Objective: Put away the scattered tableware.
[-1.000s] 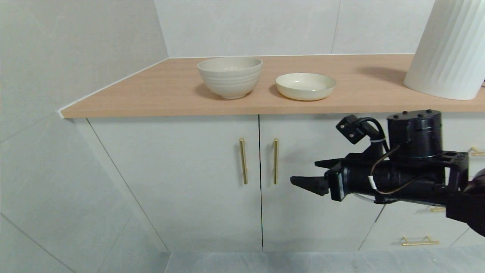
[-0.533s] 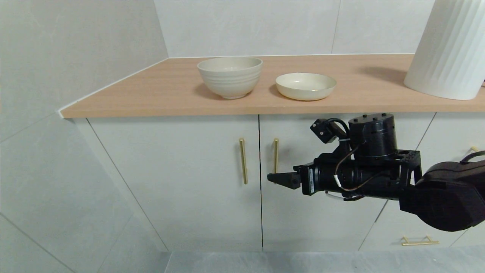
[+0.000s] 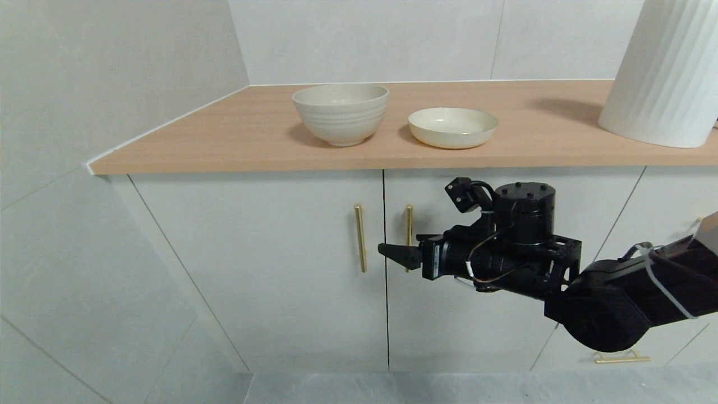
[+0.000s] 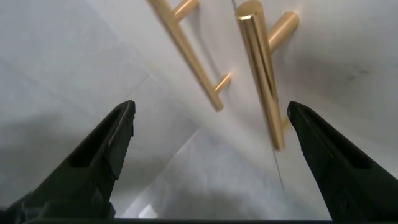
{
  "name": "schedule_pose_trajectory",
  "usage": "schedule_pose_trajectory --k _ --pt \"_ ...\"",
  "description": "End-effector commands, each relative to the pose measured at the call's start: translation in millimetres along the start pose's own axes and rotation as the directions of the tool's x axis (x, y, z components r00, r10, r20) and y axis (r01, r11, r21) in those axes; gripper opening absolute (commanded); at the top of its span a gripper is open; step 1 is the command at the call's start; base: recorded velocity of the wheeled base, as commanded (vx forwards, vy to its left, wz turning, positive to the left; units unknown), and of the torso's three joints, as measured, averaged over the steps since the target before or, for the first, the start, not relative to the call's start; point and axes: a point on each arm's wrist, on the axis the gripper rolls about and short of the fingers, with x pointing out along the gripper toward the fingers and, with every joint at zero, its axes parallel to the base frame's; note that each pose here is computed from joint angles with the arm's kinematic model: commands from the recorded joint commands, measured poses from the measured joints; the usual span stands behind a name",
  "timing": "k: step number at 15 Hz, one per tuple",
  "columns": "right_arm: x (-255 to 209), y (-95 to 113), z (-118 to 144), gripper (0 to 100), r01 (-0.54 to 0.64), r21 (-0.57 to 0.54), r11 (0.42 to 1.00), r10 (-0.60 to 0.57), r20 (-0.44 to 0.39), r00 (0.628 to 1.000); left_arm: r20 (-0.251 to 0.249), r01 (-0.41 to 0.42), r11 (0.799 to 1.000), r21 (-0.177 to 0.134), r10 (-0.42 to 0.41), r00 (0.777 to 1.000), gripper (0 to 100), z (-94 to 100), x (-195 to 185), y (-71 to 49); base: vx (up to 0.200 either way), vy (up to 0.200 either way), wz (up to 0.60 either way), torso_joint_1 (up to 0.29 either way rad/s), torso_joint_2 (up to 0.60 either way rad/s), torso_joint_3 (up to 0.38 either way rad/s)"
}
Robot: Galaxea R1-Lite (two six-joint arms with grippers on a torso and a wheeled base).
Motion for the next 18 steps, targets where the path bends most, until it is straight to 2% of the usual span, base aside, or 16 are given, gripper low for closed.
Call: schedule_pose_trajectory --k 1,6,14,18 --pt "18 -3 -20 100 0.023 0.008 1.0 -0.022 -0.005 1.0 0.0 -0.001 1.0 0.0 0.001 1.0 100 0.0 0 0.0 0.0 0.0 0.0 0.0 0.0 0.0" --pt "24 1 -21 100 0.013 0.034 0.999 -0.014 0.03 0.999 0.0 -0.001 1.0 0.0 0.001 1.0 100 0.0 0 0.0 0.0 0.0 0.0 0.0 0.0 0.0" --pt "19 9 -17 100 -0.019 0.088 0.996 0.016 0.034 0.999 0.0 -0.001 1.0 0.0 0.001 1.0 100 0.0 0 0.0 0.0 0.0 0.0 0.0 0.0 0.0" --pt "10 18 -12 100 -0.093 0.136 0.986 0.091 0.022 0.996 0.0 -0.001 1.0 0.0 0.001 1.0 100 0.0 0 0.0 0.0 0.0 0.0 0.0 0.0 0.0"
